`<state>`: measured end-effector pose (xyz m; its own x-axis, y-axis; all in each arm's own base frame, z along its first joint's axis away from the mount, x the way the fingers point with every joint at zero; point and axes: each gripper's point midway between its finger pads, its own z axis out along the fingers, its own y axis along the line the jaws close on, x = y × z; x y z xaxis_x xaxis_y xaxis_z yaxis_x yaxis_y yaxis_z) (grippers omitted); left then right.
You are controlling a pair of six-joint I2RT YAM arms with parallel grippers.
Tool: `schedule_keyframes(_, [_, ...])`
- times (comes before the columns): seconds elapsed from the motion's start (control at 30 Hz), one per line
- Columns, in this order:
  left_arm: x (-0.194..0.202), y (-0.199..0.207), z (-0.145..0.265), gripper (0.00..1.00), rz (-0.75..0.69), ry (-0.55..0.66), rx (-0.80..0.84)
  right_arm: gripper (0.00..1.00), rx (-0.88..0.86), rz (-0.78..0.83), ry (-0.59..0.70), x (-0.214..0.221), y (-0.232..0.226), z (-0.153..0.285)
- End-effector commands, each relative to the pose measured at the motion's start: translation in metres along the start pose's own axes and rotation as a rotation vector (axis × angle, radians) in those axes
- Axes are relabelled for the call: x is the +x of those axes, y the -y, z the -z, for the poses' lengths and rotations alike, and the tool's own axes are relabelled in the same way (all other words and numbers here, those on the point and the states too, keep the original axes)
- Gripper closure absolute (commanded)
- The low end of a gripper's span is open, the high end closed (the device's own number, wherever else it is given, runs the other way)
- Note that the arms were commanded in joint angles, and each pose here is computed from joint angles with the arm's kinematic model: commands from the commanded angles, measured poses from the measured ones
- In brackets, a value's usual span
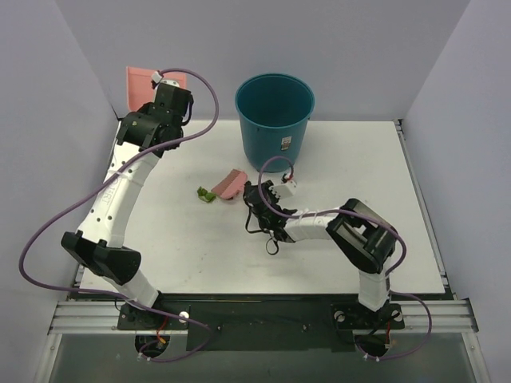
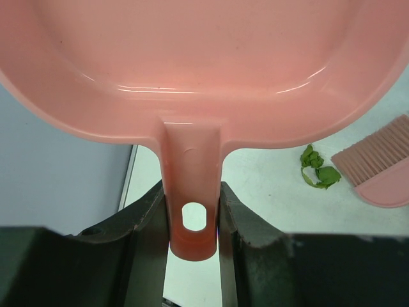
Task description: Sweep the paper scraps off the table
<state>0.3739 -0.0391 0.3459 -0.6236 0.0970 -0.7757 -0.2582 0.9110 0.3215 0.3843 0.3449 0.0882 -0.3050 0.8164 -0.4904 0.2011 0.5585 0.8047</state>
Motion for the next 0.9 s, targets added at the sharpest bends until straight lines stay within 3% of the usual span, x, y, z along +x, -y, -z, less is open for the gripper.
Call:
schedule_keyframes(0.0, [-0.014, -0.007, 0.01, 1.0, 0.08, 0.077, 0.022, 1.0, -0.046, -0.074, 0.096, -0.029, -0.008, 0.034])
schedule_keyframes(0.2, [-0.01, -0.002, 0.009, 1.0, 0.077, 0.071, 0.047, 1.0, -0.075, -0.019, 0.128, -0.043, 0.005, 0.083])
schedule_keyframes(0.43, [-0.007, -0.005, 0.013, 1.0, 0.076, 0.072, 0.049, 1.0, -0.157, 0.012, 0.136, -0.059, -0.042, 0.105])
schedule_keyframes(0.7, [-0.003, -0.012, 0.016, 1.0, 0.071, 0.068, 0.031, 1.0, -0.275, 0.071, -0.036, -0.001, -0.113, 0.078])
schedule_keyframes(0.87, [-0.001, -0.013, 0.016, 1.0, 0.061, 0.062, 0.028, 1.0, -0.214, 0.138, -0.084, 0.033, -0.099, 0.05])
